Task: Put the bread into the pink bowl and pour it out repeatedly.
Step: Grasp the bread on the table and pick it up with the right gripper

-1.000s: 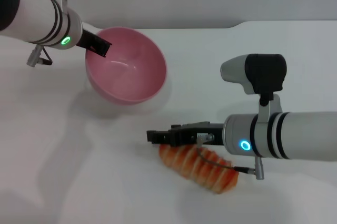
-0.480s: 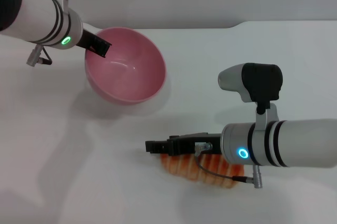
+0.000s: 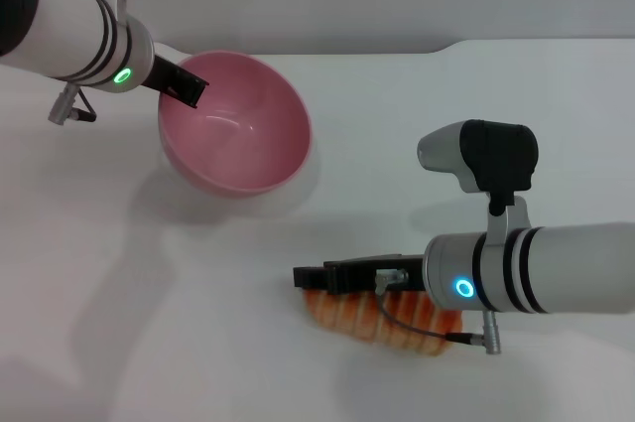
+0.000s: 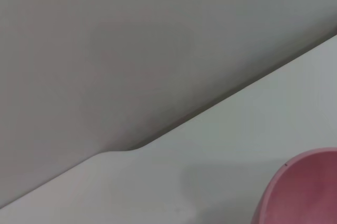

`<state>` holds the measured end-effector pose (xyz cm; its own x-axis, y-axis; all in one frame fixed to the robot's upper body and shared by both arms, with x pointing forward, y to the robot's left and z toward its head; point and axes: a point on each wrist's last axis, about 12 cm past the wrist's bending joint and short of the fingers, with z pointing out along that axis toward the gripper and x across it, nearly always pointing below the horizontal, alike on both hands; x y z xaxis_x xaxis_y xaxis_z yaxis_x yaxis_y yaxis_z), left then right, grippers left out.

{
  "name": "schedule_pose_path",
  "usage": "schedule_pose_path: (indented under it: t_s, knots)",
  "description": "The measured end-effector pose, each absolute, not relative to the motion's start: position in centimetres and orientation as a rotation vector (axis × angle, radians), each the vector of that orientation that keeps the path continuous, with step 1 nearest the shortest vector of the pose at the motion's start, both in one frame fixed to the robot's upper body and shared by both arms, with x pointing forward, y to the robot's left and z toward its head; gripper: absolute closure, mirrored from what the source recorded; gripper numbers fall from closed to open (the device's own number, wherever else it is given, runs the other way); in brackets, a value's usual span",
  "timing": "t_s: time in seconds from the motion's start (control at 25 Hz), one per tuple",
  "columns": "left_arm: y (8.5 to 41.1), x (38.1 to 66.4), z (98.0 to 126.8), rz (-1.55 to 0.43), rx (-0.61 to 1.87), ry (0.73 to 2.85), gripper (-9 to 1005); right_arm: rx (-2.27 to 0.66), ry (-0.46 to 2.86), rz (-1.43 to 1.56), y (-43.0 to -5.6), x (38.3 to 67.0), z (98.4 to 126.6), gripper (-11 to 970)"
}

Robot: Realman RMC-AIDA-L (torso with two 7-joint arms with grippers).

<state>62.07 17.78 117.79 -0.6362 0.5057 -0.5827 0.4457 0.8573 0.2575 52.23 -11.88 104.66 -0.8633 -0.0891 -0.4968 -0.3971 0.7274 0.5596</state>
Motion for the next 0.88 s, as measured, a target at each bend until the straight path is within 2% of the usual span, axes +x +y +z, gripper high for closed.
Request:
schedule_pose_path:
  t_s: [0.16, 0.4, 0.68, 0.88]
  knots:
    - [17.9, 62.1, 117.7, 0.12, 0.685, 2.358, 938, -0.414, 2.483, 0.919, -11.9, 52.2, 104.6, 318]
    - [18.0, 62.1, 117.7, 0.119, 0.681, 2.356, 937, -0.454, 2.459, 0.893, -11.8, 52.5, 105.1, 563]
    - [17.9, 62.2, 117.7, 0.119, 0.683, 2.353, 936, -0.492, 2.376, 0.89, -11.6, 53.7, 107.2, 811]
    - [17.8, 62.2, 117.8, 0.12, 0.684, 2.352, 936, -0.525, 2.34, 0.886, -11.4, 54.1, 108.3, 849]
